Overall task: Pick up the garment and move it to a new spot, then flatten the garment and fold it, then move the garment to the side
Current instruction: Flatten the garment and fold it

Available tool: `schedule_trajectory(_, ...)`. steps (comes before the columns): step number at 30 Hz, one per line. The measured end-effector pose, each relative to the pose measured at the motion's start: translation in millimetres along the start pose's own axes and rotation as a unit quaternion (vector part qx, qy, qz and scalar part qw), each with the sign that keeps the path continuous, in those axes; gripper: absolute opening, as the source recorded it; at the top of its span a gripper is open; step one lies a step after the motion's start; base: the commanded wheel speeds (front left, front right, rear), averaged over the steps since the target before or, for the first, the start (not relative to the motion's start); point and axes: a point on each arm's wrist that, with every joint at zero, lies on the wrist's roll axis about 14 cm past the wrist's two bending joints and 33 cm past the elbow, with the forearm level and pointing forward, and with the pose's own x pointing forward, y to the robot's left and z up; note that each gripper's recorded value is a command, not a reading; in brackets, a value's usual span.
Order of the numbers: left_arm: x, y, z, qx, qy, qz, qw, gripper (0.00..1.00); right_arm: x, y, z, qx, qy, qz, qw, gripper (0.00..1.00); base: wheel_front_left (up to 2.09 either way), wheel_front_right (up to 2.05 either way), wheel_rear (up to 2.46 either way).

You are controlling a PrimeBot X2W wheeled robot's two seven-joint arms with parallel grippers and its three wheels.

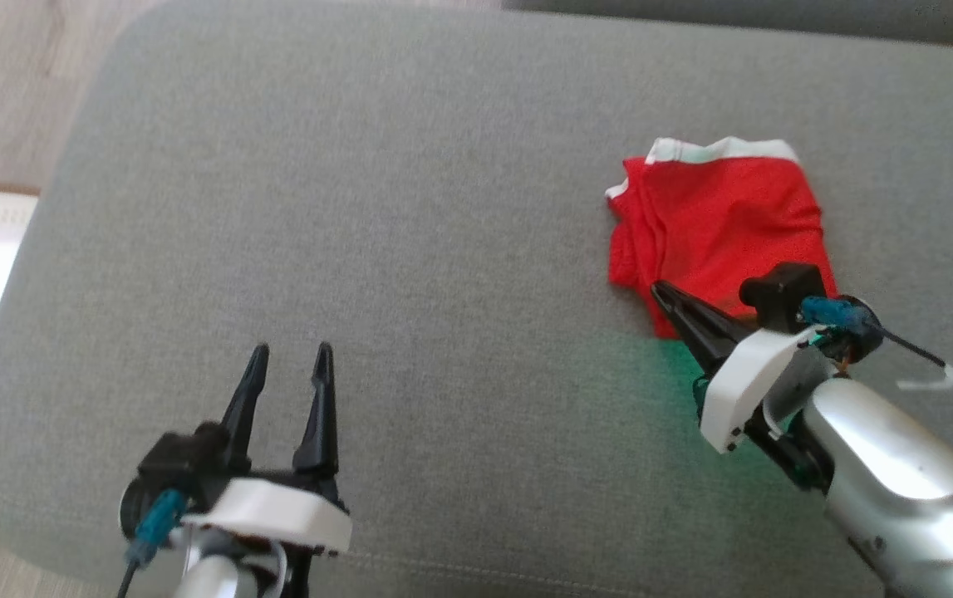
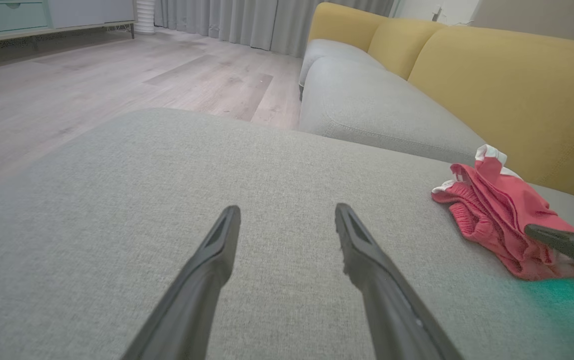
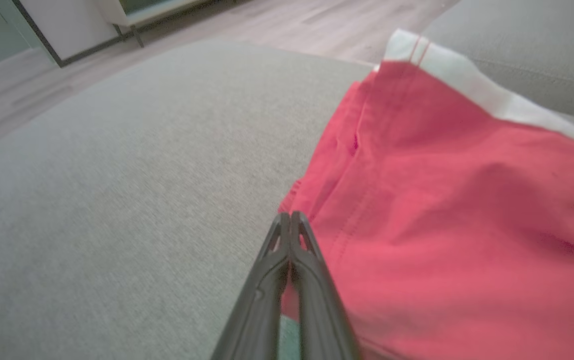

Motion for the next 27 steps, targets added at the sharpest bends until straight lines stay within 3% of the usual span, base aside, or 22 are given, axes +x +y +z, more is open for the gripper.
schedule_trajectory(7,-19.8,2.4,1.8,-0.003,-0.005,0.003,1.0,1.0,-29.6,-5.5,20.4,0.039,-0.084,-0.049,0.994,0.0,0.0,0.0,0.0)
schedule_trajectory(8,-21.7,3.7,2.4,0.0,-0.007,0.002,1.0,1.0,-37.1,-11.1,22.8,0.045,-0.101,-0.065,0.992,0.06,0.0,0.0,0.0)
schedule_trajectory(9,-23.6,4.2,2.8,0.003,-0.008,0.001,1.0,1.0,-45.4,-18.7,25.8,0.049,-0.118,-0.083,0.988,0.29,0.0,0.0,0.0)
schedule_trajectory(10,-25.7,3.9,2.5,0.004,-0.008,-0.002,1.0,1.0,-54.4,-27.4,28.3,0.051,-0.134,-0.103,0.984,0.63,0.0,0.0,0.0)
schedule_trajectory(11,-27.4,3.9,2.2,0.005,-0.008,-0.004,1.0,1.0,-63.5,-35.7,29.4,0.051,-0.145,-0.123,0.98,0.85,0.0,0.0,0.0)
schedule_trajectory(12,-29.0,5.3,1.8,0.008,-0.008,-0.002,1.0,1.0,-72.2,-43.0,30.0,0.054,-0.155,-0.141,0.976,1.0,0.0,0.0,0.0)
schedule_trajectory(19,-36.3,8.6,0.3,0.023,-0.008,-0.014,1.0,1.0,-124.3,-58.0,6.1,0.093,-0.188,-0.238,0.948,1.0,0.0,0.0,0.0)
schedule_trajectory(27,-42.7,14.1,-6.8,0.027,0.003,-0.022,0.999,1.0,-153.1,-39.6,-36.3,0.121,-0.168,-0.283,0.936,1.0,0.0,0.0,0.0)
